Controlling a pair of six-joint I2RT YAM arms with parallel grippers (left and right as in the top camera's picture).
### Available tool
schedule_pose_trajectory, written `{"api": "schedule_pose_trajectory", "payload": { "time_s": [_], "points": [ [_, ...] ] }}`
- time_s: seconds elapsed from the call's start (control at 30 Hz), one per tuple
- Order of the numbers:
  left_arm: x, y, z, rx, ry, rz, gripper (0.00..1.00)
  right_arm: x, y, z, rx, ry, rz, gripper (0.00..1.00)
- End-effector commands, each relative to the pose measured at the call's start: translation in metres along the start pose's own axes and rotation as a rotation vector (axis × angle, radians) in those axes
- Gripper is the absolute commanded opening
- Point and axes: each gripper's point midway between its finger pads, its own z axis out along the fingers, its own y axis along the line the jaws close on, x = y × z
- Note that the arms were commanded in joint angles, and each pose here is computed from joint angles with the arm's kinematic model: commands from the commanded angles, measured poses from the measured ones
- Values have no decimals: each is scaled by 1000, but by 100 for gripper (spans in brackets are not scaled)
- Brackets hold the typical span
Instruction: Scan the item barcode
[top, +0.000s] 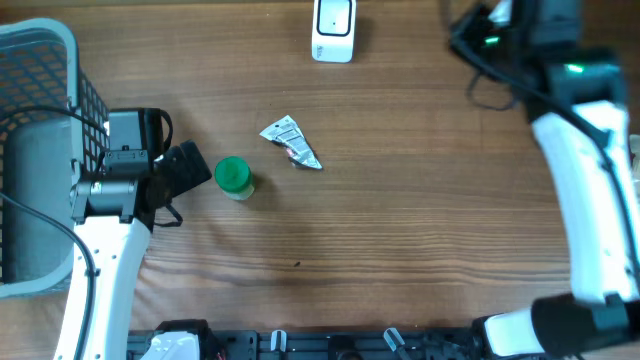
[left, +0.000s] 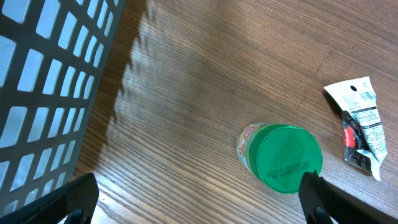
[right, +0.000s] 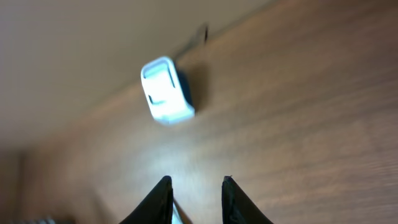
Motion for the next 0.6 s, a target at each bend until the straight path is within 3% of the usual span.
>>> {"api": "schedule_pose_trajectory", "payload": {
  "time_s": [0.0, 0.1, 0.2, 0.27, 0.57],
  "points": [
    [-5, 0, -3, 4, -13, -22, 100, 90, 31, 80, -33, 285, -257, 66],
    [-5, 0, -3, 4, -13, -22, 100, 134, 33, 109, 9, 383, -371, 71],
    [-5, 0, -3, 4, -13, -22, 100, 166, 40, 119, -3, 459, -453, 87],
    [-5, 0, -3, 4, -13, -22, 100, 187, 49, 122, -34, 503, -540, 91],
    [-5, 0, -3, 4, -13, -22, 100, 248, 78, 148, 24, 438, -967, 92]
  ]
}}
